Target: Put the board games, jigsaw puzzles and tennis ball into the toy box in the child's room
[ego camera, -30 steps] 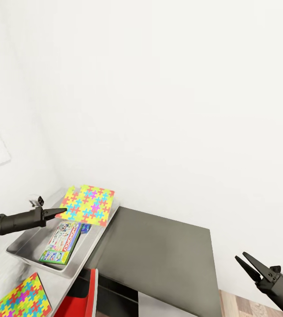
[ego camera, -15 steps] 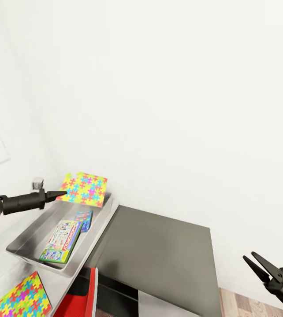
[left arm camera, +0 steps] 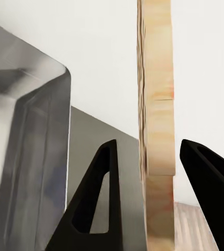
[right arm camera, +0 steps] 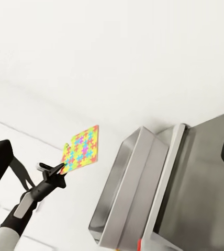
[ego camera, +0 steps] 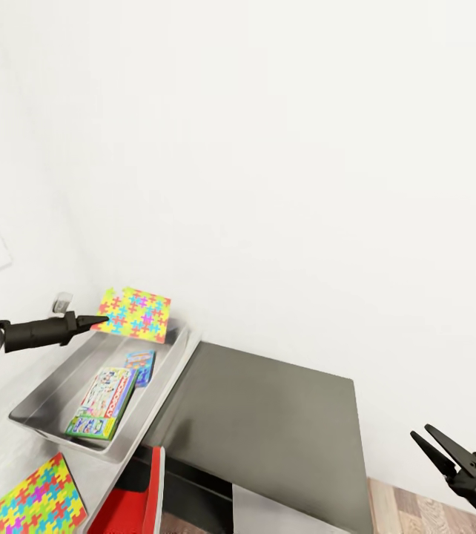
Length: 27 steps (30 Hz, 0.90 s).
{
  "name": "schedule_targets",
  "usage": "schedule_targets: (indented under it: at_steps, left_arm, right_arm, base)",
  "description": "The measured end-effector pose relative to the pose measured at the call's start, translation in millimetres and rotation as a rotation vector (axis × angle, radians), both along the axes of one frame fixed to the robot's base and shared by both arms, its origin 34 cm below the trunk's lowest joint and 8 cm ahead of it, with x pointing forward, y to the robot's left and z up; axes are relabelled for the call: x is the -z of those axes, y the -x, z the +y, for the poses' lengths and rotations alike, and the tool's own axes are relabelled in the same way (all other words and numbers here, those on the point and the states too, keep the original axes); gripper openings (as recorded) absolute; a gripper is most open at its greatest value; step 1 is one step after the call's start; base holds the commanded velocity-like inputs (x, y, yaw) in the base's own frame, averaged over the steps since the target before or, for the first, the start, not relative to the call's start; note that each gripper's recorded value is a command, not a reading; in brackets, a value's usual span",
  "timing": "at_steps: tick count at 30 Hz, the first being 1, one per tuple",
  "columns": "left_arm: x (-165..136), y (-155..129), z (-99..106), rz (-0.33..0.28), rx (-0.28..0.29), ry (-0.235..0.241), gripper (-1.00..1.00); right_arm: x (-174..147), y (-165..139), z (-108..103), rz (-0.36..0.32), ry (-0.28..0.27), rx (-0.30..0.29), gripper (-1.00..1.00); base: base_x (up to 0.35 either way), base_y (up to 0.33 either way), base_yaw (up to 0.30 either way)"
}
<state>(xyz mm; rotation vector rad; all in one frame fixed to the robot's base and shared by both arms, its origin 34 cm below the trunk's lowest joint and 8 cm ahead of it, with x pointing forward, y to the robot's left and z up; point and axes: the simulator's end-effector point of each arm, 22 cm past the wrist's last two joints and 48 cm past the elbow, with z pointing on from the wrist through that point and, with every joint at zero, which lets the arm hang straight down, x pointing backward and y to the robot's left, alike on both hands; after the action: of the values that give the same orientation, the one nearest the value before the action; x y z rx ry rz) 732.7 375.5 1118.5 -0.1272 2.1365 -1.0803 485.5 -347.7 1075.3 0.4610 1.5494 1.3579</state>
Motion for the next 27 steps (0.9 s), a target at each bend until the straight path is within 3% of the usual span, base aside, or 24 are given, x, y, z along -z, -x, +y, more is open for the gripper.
schedule_targets:
  at_steps: [8, 15, 27]
  left_arm:
    - [22, -6, 14, 0.002, -0.028, -0.094, -1.00]
    - [34, -15, 26, -0.034, -0.057, -0.175, -1.00]
    - [46, -25, 35, -0.073, -0.072, -0.247, -1.00]
  right_arm:
    - [5, -1, 0, 0.013, 0.000, 0.000, 1.00]
    - [9, -2, -1, 0.024, 0.001, 0.001, 1.00]
    - [17, -3, -1, 0.044, 0.001, 0.001, 1.00]
  base:
    - [0.000, 0.000, 0.000]
    - [0.000, 0.000, 0.000]
    - [0.000, 0.000, 0.000]
